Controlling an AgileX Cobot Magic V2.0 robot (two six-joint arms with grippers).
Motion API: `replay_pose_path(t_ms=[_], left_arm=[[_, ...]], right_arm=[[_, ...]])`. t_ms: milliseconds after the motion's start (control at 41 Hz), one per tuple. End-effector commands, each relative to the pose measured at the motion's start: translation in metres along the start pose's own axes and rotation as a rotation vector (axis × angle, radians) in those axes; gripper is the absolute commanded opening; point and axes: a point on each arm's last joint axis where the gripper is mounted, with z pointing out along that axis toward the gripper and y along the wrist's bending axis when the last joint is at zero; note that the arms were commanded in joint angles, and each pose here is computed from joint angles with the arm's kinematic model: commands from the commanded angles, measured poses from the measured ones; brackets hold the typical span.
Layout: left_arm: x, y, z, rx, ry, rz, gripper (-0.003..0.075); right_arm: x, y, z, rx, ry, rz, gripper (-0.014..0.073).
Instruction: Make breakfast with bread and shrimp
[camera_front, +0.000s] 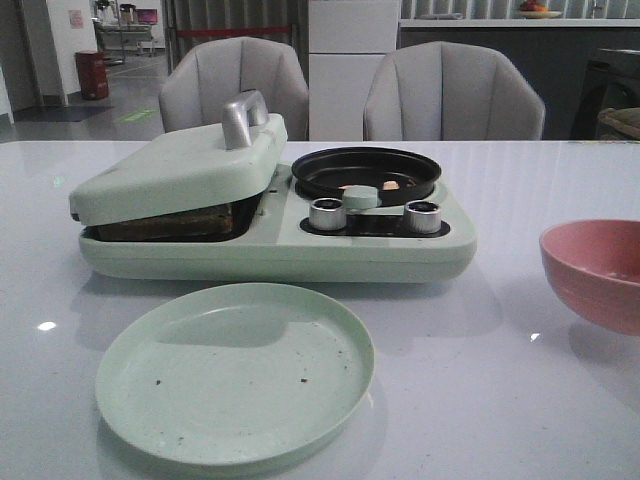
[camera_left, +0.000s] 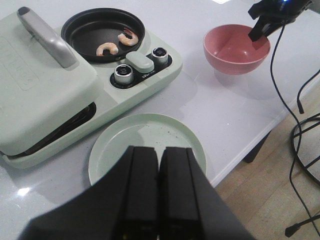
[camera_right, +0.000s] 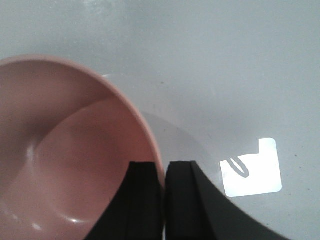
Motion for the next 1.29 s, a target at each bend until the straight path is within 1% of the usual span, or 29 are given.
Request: replay_pose_path(t_ms=[0,122,195,317,463,585,707,829,1024,1121,1267], left_arm=[[-0.015,0.0,-0.006,-0.017,-0.102,-0.027,0.01],[-0.015,0.0,-0.006,-0.017,-0.102,-0.027,0.01],[-0.015,0.0,-0.006,-0.017,-0.102,-0.027,0.01],[-0.015,0.0,-0.006,-0.017,-0.102,-0.027,0.01],[-0.015,0.0,-0.006,-0.017,-0.102,-0.027,0.01],[-0.015,0.0,-0.006,-0.017,-0.102,-0.027,0.01],[-0.015,0.0,-0.006,-0.017,-0.102,-0.027,0.01],[-0.015,0.0,-0.006,-0.017,-0.102,-0.027,0.01],[-0.015,0.0,-0.006,-0.017,-0.102,-0.027,0.0099],[-0.015,0.0,-0.006,-0.017,-0.102,-0.027,0.01],[-0.015,0.0,-0.006,-0.017,-0.102,-0.027,0.01]], right_arm=[[-0.008,0.001,-0.009,-0.009,-0.052,-0.028,0.0246],[-0.009,0.001,-0.014,-0.011,-0.051,-0.035,0.0377],[-0.01,0.004,-0.024,-0.017,-0.077,-0.044,0.0407],[-0.01,0.012,-0.056,-0.035,-0.169,-0.098,0.041],[0.006,0.033,-0.101,-0.083,-0.266,-0.223,0.0409],[0.032,0.05,-0.138,-0.145,-0.323,-0.317,0.0409],[0.063,0.057,-0.167,-0.202,-0.367,-0.396,0.0409],[0.096,0.052,-0.194,-0.244,-0.418,-0.454,0.0409],[0.142,0.028,-0.217,-0.25,-0.459,-0.476,0.0409],[0.158,0.019,-0.222,-0.254,-0.485,-0.477,0.0409],[0.173,0.01,-0.224,-0.248,-0.527,-0.449,0.0409]])
